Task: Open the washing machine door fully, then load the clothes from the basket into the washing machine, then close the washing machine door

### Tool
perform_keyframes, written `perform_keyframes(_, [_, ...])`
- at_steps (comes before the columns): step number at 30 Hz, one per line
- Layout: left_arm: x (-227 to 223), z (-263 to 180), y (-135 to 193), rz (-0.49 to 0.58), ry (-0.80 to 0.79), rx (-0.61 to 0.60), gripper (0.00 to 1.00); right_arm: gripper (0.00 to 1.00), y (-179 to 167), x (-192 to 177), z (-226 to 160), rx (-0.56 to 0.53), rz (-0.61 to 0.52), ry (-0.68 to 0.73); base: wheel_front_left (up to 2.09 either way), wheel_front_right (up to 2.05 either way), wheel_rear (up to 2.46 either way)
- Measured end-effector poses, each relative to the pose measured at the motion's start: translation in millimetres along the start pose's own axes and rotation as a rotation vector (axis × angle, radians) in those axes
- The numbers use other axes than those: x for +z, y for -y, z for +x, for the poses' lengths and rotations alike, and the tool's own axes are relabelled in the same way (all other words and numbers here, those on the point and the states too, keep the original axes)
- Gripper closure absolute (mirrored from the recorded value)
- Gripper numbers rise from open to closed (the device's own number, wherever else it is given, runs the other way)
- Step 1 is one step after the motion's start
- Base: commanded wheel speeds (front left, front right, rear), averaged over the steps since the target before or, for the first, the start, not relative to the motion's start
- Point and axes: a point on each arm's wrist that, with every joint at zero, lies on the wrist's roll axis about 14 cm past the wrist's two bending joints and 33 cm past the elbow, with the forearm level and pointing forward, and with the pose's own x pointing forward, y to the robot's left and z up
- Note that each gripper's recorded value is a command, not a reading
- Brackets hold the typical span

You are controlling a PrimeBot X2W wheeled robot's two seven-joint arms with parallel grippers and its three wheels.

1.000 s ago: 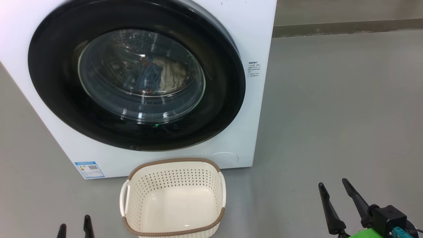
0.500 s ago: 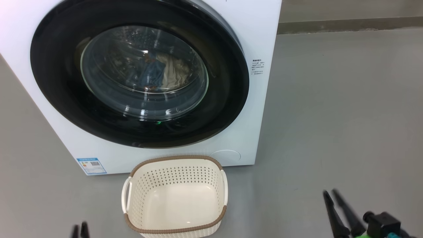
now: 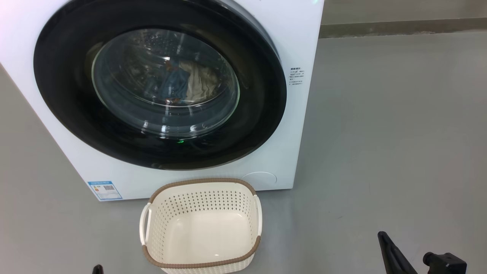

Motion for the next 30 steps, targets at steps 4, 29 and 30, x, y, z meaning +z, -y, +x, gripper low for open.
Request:
perform_keyframes(4, [-1.4, 0.2, -0.8, -0.024, -0.008, 0.005, 1.00, 1.00, 1.4, -1.0, 0.0, -0.008, 0.026, -0.006, 0.00, 0.00, 0.00])
perform_keyframes(29, [-1.1, 12.1, 2.7, -0.264, -0.038, 0.018, 1.00, 1.00, 11.4, 3.1, 8.6, -0.073, 0.320, -0.002, 0.00, 0.00, 0.00])
perform_keyframes(30, [-0.7, 12.8, 3.1, -0.271, -0.038, 0.017, 1.00, 1.00, 11.4, 3.0, 8.9, -0.074, 0.327, -0.004, 0.00, 0.00, 0.00])
